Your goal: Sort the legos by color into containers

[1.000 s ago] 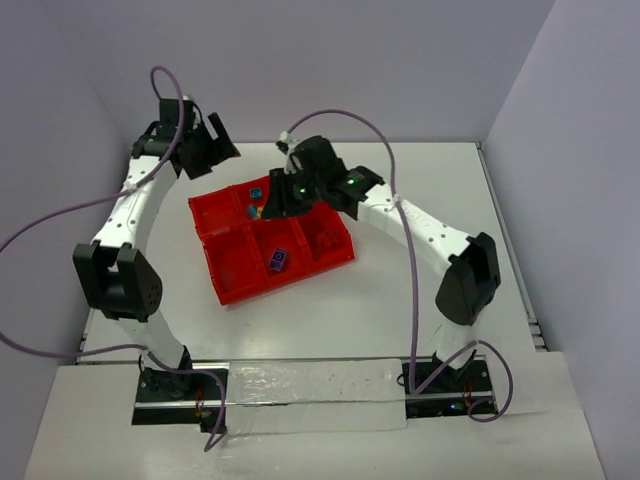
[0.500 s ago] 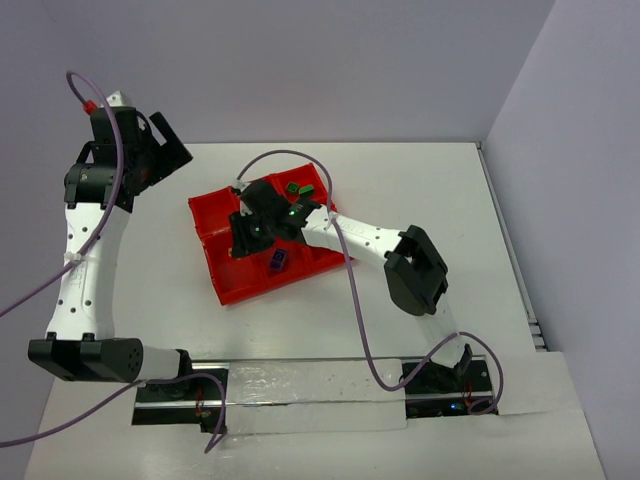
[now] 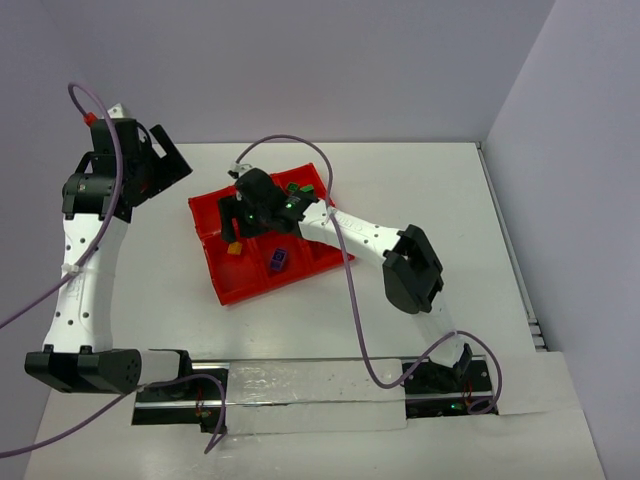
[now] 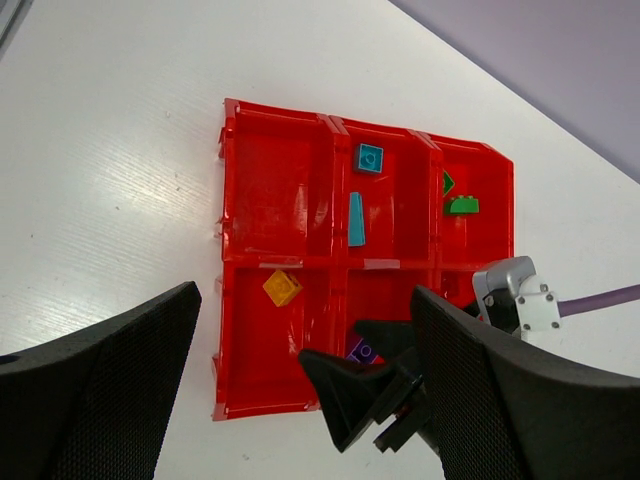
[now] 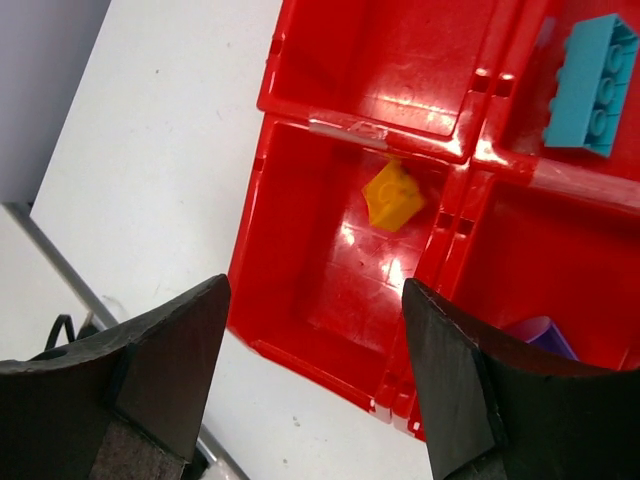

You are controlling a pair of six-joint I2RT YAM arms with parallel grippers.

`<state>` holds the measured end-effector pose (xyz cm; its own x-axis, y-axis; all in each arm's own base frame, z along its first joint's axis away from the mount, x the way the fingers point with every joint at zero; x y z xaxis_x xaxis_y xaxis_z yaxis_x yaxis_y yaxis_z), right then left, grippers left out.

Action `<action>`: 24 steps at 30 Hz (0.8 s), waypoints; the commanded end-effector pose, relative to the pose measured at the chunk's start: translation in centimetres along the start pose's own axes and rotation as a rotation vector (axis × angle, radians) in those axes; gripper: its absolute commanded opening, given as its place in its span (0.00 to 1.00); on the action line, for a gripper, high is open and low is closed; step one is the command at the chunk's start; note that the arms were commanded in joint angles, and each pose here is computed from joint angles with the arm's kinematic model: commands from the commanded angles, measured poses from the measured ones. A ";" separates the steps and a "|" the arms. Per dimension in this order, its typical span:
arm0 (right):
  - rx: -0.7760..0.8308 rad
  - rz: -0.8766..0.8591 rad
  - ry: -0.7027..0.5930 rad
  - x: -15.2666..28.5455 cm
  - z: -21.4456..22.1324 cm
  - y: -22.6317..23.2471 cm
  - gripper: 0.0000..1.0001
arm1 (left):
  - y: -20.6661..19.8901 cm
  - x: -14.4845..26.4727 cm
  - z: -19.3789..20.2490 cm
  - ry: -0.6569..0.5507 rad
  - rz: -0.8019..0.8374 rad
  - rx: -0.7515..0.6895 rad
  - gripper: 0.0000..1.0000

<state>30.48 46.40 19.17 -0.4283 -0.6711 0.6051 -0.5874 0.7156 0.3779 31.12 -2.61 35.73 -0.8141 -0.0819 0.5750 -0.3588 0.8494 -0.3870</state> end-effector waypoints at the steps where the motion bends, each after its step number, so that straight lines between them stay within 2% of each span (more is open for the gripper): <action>1: 0.004 -0.010 -0.152 4.4 -4.5 0.9 0.77 | 0.1 1.2 -0.3 -0.033 0.017 -0.010 0.93; 9: -0.034 0.066 -0.200 8.0 -5.8 -1.6 0.79 | 0.3 1.0 0.4 -0.026 0.028 -0.013 0.93; 12: -0.068 0.109 -0.230 11.0 -6.1 -3.8 0.85 | 0.3 1.0 0.2 -0.030 0.027 -0.016 0.93; 15: -0.103 0.185 -0.279 14.5 -6.2 -6.4 0.92 | 0.3 1.0 0.0 -0.037 0.024 -0.018 0.93; 18: -0.147 0.317 -0.347 20.1 -5.5 -10.8 1.00 | 0.1 1.2 -0.3 -0.047 0.030 -0.019 0.93; 24: -0.221 0.580 -0.380 27.9 -1.8 -17.9 1.00 | -0.1 1.0 -0.5 -0.064 0.047 -0.022 0.93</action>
<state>31.73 20.97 30.95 -0.8223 -0.3332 0.4613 -0.2002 0.9282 0.3136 30.19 -2.50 34.94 -0.8108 -0.0822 0.5796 -0.3570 0.8541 -0.3783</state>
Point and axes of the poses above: each gripper's point midway between its finger pads, its own x axis back along the fingers, its own y axis along the line the jaws close on, z = x × y, the point moved 4 cm from there along x, back along the fingers, and after that the axes turned 3 degrees about x, right-handed, at the moved point
